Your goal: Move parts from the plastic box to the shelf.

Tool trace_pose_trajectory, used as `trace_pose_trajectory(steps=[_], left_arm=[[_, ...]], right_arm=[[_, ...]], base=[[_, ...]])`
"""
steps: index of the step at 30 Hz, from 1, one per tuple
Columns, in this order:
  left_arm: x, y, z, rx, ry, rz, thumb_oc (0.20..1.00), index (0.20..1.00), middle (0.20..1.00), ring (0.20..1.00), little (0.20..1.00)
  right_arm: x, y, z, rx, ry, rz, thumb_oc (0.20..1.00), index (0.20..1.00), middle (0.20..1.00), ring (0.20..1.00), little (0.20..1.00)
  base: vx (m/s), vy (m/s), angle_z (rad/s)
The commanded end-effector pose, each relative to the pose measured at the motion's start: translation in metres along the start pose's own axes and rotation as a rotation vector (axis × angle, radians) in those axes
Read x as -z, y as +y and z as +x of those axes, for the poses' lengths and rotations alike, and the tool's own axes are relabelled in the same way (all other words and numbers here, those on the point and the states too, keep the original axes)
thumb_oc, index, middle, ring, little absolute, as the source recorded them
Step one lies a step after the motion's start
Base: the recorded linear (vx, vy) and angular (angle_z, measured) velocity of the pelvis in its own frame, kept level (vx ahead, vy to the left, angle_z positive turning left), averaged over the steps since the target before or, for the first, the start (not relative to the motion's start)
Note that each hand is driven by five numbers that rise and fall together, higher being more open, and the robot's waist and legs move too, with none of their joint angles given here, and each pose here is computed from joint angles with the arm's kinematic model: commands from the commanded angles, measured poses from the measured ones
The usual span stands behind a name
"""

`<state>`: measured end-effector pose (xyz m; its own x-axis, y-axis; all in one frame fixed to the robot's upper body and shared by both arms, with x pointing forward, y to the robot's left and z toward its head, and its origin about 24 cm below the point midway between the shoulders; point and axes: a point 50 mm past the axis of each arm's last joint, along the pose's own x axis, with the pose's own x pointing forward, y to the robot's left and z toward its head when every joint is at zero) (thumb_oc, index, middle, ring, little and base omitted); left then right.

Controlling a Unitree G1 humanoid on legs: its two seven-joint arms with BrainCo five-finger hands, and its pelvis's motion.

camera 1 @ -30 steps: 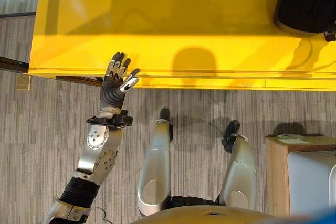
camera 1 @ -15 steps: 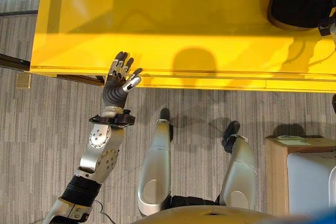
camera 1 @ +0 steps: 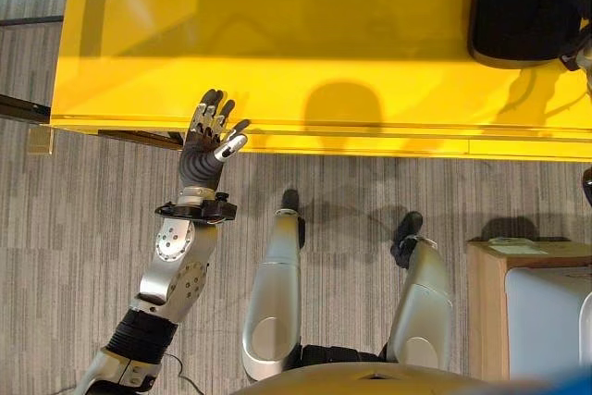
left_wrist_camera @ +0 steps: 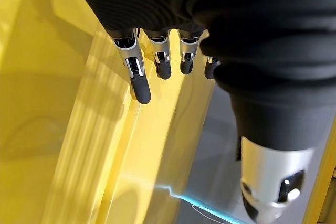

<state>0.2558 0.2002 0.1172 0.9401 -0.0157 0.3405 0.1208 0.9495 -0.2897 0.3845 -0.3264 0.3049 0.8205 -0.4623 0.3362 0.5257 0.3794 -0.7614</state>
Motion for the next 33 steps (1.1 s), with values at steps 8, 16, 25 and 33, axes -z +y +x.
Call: trace_pose_trajectory(steps=[8, 16, 25, 33], left_arm=[[0.018, 0.0, -0.013, 0.013, 0.106, 0.015, 1.0, 1.0, 1.0, 1.0, 1.0], [0.02, 0.004, -0.017, -0.023, 0.118, 0.022, 1.0, 1.0, 1.0, 1.0, 1.0], [0.02, 0.008, -0.02, -0.05, 0.117, 0.016, 1.0, 1.0, 1.0, 1.0, 1.0], [0.023, 0.02, -0.027, -0.117, 0.125, 0.013, 1.0, 1.0, 1.0, 1.0, 1.0]], right_arm=[[-0.035, -0.057, 0.008, 0.21, -0.054, 0.141, 1.0, 1.0, 1.0, 1.0, 1.0], [-0.057, -0.077, 0.006, 0.354, -0.123, 0.236, 1.0, 1.0, 1.0, 1.0, 1.0], [-0.079, -0.092, 0.002, 0.431, -0.215, 0.246, 1.0, 1.0, 1.0, 1.0, 1.0], [-0.102, -0.101, -0.029, 0.502, -0.522, 0.343, 1.0, 1.0, 1.0, 1.0, 1.0]], base=[[0.0, 0.0, 0.0], [0.0, 0.0, 0.0], [0.0, 0.0, 0.0], [-0.03, 0.019, -0.05]])
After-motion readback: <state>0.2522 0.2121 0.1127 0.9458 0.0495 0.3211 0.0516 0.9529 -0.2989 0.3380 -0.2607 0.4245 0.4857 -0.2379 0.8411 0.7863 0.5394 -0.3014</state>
